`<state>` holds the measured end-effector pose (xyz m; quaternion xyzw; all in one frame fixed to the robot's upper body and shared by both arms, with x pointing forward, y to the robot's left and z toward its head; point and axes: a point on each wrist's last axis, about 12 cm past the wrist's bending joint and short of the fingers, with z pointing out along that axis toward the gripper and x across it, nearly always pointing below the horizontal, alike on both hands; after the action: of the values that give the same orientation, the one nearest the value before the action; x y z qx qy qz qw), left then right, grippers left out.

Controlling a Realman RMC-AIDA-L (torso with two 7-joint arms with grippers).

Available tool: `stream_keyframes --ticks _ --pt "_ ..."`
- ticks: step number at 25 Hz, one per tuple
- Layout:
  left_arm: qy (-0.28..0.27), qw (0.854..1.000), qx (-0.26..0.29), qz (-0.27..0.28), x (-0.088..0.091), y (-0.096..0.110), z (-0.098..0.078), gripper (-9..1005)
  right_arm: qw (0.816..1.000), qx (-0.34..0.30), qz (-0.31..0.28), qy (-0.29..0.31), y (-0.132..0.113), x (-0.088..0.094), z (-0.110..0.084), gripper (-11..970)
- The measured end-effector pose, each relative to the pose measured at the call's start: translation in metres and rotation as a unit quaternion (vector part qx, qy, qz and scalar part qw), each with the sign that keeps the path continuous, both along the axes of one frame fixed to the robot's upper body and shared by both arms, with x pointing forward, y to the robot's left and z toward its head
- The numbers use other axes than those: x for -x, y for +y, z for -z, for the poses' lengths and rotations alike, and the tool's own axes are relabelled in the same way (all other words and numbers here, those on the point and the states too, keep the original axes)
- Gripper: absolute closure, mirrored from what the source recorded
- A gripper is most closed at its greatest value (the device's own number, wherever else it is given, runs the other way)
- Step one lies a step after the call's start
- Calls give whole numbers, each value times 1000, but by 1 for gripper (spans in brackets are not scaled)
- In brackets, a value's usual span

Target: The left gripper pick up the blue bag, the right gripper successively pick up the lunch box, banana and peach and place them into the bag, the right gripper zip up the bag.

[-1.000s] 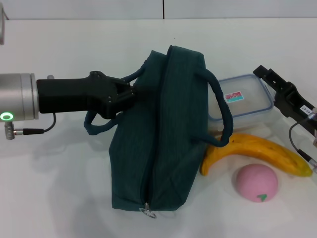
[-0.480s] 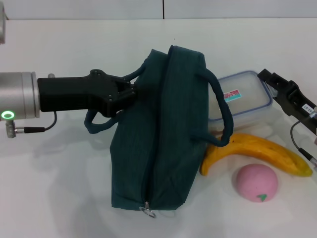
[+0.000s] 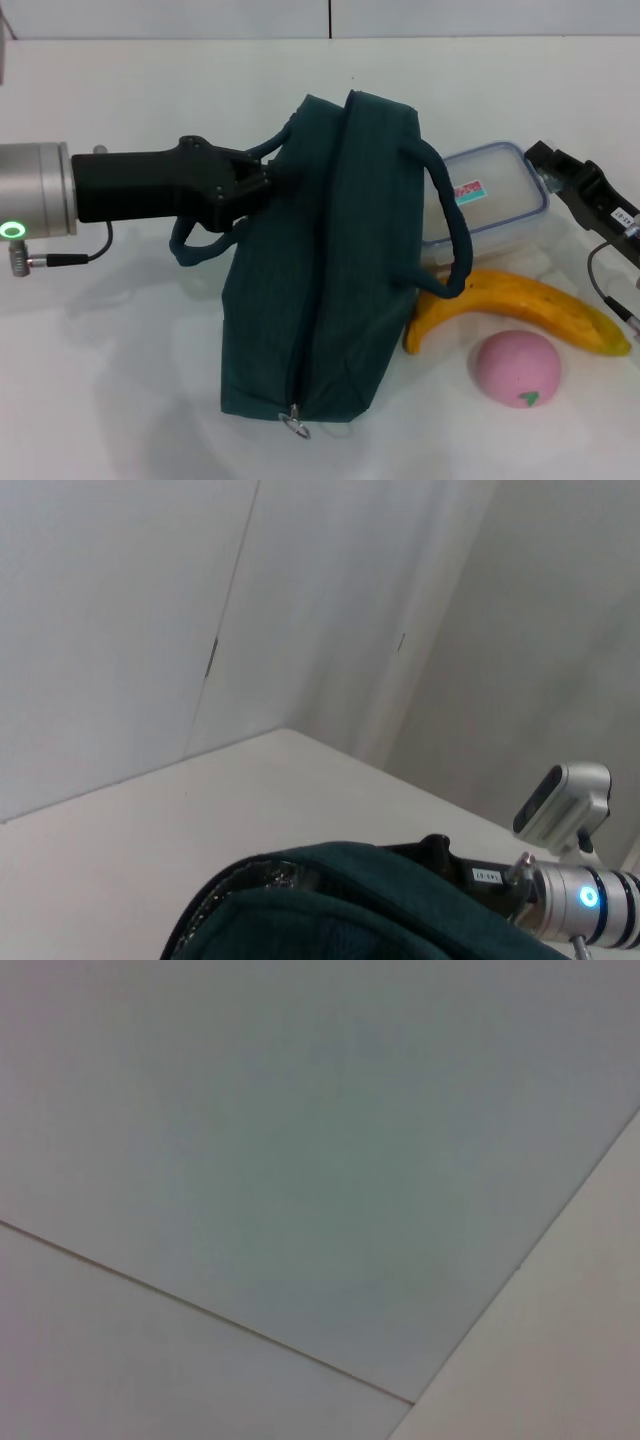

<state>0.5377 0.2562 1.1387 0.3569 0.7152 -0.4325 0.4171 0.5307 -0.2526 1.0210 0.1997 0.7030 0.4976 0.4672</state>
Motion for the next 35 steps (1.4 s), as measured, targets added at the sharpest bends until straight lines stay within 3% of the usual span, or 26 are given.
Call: stream_keyframes --ticks 7,14,24,28,35 --pt "-11 1000 25 -15 1 6 -4 953 999 32 -19 -15 3 -3 -1 819" --pt "-11 999 49 -20 3 15 -6 953 991 77 -31 -108 0 5 -11 862" --pt "-6 997 67 -26 6 20 -5 953 967 117 -38 -223 -10 0 -34 861" --pt "-9 997 68 -23 7 19 -4 953 956 108 -45 -269 -17 -6 -51 861" --pt "-8 997 68 -24 8 19 -4 952 921 56 -87 -376 -8 -31 -102 861"
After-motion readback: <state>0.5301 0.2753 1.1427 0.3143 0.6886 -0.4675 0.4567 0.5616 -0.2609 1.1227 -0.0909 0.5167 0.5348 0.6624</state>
